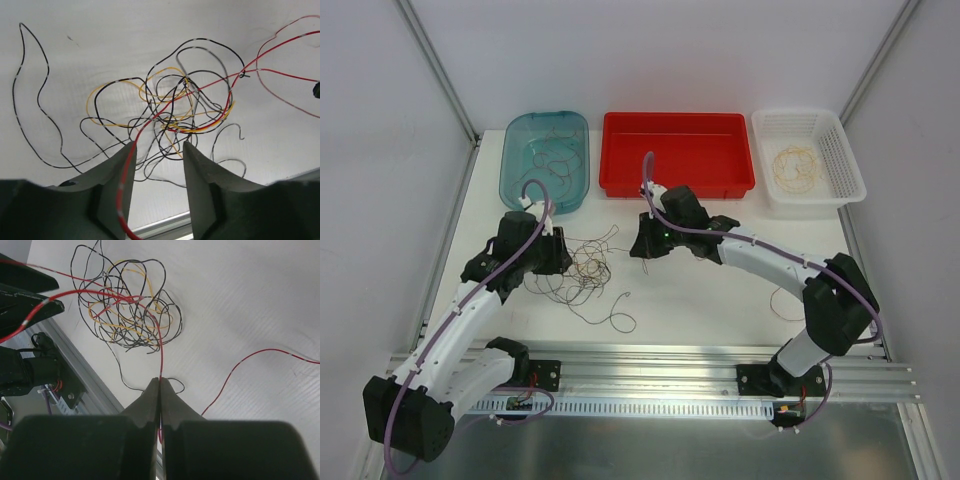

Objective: Untangle the cables

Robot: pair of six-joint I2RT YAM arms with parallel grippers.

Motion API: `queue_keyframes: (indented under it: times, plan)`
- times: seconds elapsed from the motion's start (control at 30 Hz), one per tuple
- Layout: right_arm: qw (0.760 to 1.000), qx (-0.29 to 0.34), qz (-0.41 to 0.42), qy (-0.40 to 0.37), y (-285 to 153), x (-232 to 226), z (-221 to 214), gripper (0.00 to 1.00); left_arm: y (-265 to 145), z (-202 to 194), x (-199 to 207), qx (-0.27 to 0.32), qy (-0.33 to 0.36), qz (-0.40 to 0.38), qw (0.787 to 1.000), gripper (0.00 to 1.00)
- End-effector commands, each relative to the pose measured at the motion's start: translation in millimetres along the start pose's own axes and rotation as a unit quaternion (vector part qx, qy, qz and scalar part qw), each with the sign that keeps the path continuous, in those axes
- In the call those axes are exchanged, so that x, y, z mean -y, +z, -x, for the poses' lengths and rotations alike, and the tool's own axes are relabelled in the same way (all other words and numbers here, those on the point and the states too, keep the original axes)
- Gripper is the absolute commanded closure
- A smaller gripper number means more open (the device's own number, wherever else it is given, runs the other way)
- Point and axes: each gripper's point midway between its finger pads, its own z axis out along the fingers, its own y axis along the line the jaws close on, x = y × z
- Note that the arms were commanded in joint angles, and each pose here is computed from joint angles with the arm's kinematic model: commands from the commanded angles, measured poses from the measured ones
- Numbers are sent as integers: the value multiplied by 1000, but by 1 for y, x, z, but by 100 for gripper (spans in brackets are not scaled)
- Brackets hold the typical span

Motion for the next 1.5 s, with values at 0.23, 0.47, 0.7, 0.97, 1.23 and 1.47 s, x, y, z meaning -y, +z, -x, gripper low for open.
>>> queue_keyframes:
  times: [0.23,0.47,0.7,0.97,1.23,1.47]
  plan:
    - [999,8,-53,-11,-25,13,2,99,-4,20,-7,34,-19,19,999,1]
    - [995,-3,-99,10,-38,42,-9,99,-18,25,-4,-45,-48,22,998,1]
    - [996,11,-85,-6,-45,30,7,99,-7,-12,-12,-183,-42,51,981,1]
    - [991,22,-33,-128,-52,-1,7,45,-1,-28,18,-211,26,34,976,1]
    - [959,57,30,-277,-60,-46,32,23,3,-30,28,-219,48,30,974,1]
    - [943,33,107,-315,-46,-82,22,22,2,-25,33,-211,46,22,976,1]
